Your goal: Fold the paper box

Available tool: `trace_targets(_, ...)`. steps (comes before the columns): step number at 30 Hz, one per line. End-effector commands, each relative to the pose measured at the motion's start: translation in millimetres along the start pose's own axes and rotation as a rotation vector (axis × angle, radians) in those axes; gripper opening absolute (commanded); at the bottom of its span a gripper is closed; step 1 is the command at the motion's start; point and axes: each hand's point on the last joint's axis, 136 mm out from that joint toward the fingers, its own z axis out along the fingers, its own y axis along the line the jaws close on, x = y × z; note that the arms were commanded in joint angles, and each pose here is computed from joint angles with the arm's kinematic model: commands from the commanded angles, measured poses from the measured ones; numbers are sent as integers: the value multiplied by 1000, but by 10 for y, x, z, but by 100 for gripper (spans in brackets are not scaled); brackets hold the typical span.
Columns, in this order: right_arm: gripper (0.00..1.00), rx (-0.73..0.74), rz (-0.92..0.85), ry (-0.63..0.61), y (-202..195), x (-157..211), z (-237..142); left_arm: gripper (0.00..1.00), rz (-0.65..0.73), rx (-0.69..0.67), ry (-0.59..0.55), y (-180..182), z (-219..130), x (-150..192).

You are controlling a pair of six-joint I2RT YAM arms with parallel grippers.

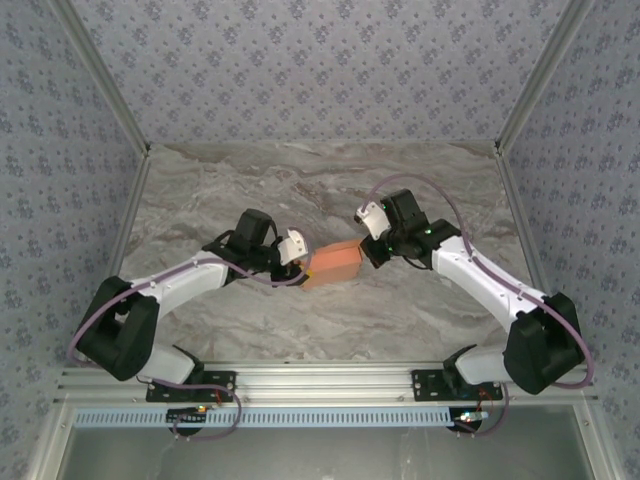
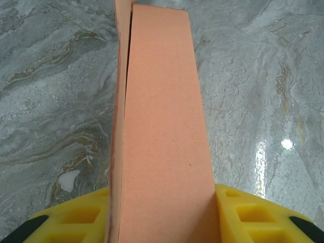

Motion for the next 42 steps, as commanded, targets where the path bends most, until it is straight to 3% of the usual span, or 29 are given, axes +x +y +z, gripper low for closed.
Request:
trace_targets(1, 0, 87, 191, -1, -57, 18, -37, 34, 8, -58, -57, 88, -58, -155)
trace_targets(10, 0, 139, 372, 11, 44, -46, -51, 35, -16, -72, -22, 115, 53, -64)
trace_targets(29, 0, 180, 444, 28, 63, 146, 112, 36, -30, -85, -4, 136, 85, -27)
trace_targets(42, 0, 183, 495, -41, 84, 249, 125, 38, -46, -98, 19, 169, 99, 9)
